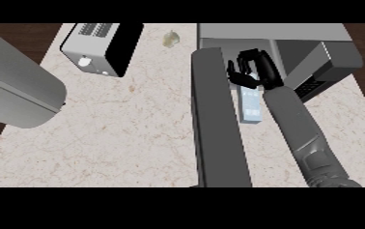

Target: Pick up the milk, place it into the microwave and close the microwave

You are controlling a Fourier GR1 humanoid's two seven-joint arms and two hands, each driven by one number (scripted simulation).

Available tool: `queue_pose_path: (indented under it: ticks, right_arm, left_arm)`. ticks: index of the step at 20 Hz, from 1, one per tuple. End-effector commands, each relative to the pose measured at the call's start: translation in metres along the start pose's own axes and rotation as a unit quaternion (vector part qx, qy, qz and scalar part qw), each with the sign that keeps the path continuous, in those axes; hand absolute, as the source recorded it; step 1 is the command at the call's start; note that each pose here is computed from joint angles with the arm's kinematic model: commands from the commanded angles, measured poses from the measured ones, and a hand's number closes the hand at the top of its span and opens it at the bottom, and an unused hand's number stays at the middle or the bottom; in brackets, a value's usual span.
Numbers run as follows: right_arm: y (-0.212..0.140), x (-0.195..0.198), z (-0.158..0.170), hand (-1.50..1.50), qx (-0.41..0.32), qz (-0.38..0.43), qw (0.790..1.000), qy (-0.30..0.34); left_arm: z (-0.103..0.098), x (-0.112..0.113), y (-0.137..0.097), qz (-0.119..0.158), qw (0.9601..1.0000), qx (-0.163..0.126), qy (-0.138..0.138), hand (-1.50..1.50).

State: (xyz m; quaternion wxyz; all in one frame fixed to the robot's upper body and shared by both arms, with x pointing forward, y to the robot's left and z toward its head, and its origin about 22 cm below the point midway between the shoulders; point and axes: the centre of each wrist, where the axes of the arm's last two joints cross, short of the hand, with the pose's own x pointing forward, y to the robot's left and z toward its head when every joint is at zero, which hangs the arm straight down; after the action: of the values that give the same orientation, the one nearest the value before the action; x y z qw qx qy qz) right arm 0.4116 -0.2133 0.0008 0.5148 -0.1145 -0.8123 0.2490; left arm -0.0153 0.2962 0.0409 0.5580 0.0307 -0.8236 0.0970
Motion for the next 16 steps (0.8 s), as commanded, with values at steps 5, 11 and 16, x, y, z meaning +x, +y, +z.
queue_pose_path:
  ticks: [5, 11, 16]
  right_arm:
    - [-0.002, 0.003, -0.016, 1.5, -0.049, 0.076, 0.995, 0.04]
    - [-0.027, 0.004, -0.026, 1.5, -0.137, 0.103, 0.98, 0.1]
    - [-0.023, 0.012, -0.035, -1.5, -0.172, 0.098, 0.976, 0.095]
  left_arm:
    - [-0.009, -0.02, 0.002, 0.01, 0.9999, -0.01, 0.007, -1.5]
    - [-0.015, -0.016, 0.013, 0.007, 0.9994, -0.033, 0.009, -1.5]
    - [-0.025, -0.032, 0.017, 0.005, 0.9991, -0.04, 0.009, -1.5]
